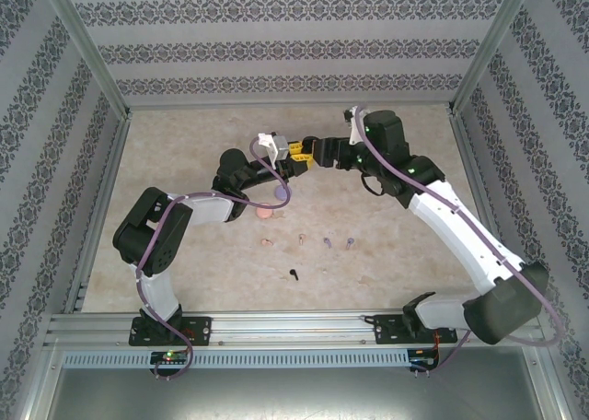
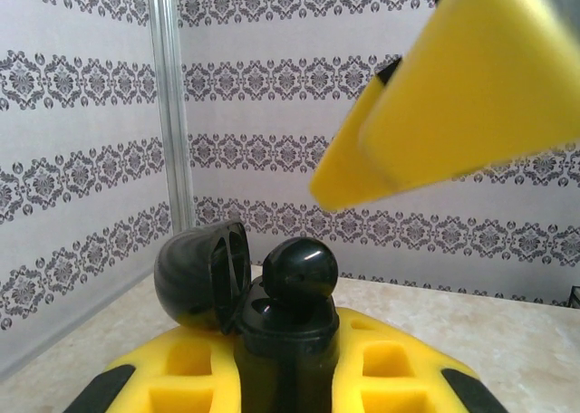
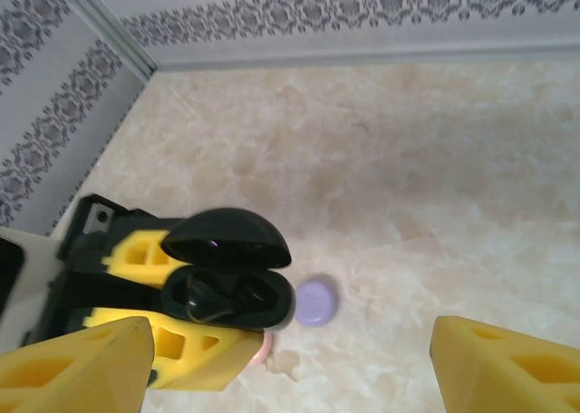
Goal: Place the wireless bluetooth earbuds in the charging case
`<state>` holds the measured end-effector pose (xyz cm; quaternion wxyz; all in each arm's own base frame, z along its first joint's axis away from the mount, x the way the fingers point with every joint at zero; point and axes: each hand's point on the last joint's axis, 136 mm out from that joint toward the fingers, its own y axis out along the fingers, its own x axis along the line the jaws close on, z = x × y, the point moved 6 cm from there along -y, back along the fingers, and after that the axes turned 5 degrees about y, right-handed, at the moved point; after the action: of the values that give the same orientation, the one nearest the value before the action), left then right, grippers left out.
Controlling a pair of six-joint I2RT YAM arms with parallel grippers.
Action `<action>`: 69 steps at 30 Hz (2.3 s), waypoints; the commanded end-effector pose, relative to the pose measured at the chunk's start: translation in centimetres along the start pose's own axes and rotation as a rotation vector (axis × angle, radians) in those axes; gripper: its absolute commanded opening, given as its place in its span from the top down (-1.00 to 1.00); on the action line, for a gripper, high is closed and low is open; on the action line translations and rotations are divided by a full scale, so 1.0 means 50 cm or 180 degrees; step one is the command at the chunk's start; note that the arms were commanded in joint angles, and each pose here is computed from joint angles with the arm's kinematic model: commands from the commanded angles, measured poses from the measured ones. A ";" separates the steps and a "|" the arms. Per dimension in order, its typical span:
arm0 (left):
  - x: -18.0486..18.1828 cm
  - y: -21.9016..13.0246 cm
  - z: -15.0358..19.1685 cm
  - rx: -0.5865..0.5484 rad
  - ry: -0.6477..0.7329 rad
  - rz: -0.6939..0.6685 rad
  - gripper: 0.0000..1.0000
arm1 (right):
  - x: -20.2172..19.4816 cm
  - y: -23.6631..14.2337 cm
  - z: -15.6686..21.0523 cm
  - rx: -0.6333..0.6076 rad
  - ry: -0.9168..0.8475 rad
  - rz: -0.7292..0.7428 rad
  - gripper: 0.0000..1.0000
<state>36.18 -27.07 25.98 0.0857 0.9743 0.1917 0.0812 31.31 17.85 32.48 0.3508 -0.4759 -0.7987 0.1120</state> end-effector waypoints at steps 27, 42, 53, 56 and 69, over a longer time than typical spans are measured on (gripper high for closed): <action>-0.004 0.000 -0.025 -0.0123 0.0151 0.0027 1.00 | -0.007 0.045 -0.021 0.0062 0.0010 0.0062 -0.52; -0.001 0.000 -0.026 -0.0132 0.0164 -0.0014 1.00 | -0.006 -0.016 -0.030 -0.0144 0.0321 0.0096 -0.50; -0.001 -0.005 -0.027 -0.0142 0.0200 -0.0081 1.00 | 0.013 -0.043 -0.041 -0.0239 0.0355 -0.0080 -0.49; 0.004 -0.014 -0.026 -0.0150 0.0233 -0.0212 1.00 | 0.007 -0.053 -0.022 -0.0210 0.0396 -0.0079 -0.49; 0.021 -0.108 -0.043 -0.0123 0.0396 -0.0925 1.00 | -0.037 -0.013 0.238 0.0732 0.0364 0.0110 -0.41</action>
<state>35.25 -22.98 24.72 0.0715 0.9456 0.3057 0.0853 24.69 17.15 25.92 0.4287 -0.4592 -0.7639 0.1474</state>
